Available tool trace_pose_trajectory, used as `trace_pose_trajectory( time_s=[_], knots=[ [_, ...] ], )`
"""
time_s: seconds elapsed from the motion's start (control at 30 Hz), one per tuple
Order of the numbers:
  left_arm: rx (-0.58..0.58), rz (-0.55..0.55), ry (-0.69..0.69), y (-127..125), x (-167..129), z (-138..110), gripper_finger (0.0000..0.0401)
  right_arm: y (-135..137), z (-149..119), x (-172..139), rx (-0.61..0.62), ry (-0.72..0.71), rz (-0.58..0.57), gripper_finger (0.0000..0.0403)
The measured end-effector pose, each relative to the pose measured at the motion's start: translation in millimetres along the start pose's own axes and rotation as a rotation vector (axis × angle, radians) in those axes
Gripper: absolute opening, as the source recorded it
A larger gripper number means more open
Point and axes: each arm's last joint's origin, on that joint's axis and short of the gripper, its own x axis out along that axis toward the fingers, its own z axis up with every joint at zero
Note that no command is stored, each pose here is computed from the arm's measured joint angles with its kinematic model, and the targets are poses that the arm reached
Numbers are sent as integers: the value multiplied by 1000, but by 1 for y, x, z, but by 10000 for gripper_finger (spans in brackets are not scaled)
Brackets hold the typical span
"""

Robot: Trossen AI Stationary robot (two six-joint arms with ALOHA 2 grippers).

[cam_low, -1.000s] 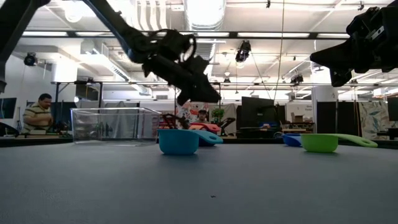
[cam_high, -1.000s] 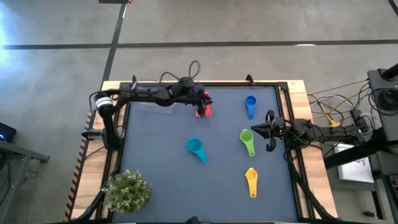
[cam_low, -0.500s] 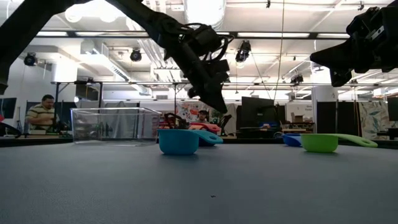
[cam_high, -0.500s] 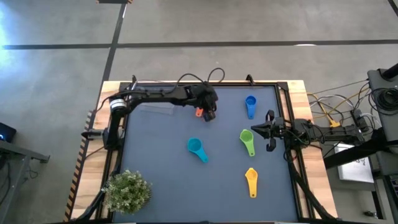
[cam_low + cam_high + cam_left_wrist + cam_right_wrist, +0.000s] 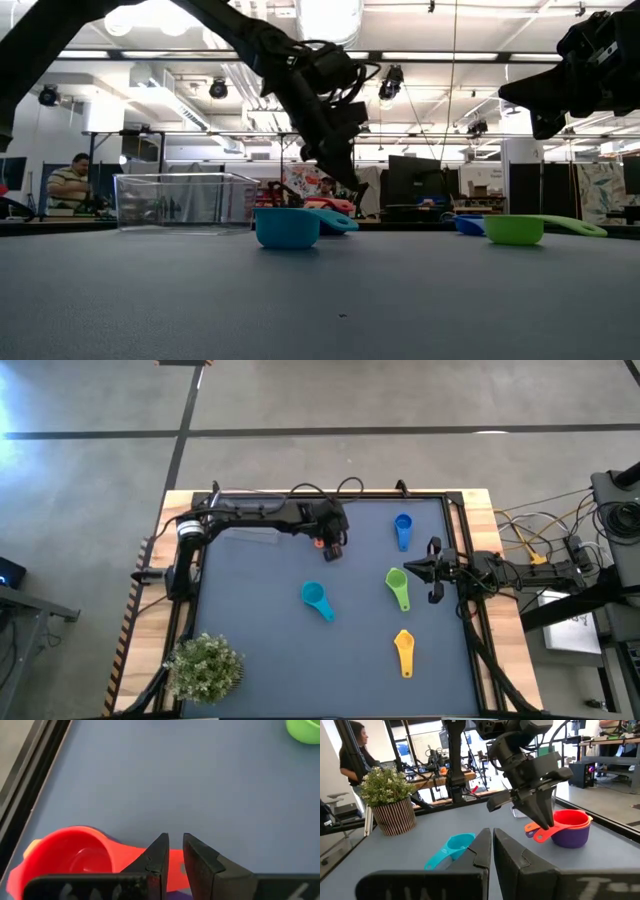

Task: Nest measuring cups in basket
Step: Stack the red measuring cup on top of the orange measuring cup

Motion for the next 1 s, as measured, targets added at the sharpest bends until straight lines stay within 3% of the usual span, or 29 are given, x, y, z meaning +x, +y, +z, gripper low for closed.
trace_pose_trajectory(
  time_s=[0.5, 1.0],
  knots=[
    [11, -11, -81, -12, 2, 8, 37, 0, 0, 0, 0, 0, 0, 9],
    [0, -13, -76, -13, 3, 6, 37, 0, 0, 0, 0, 0, 0, 9]
  ],
)
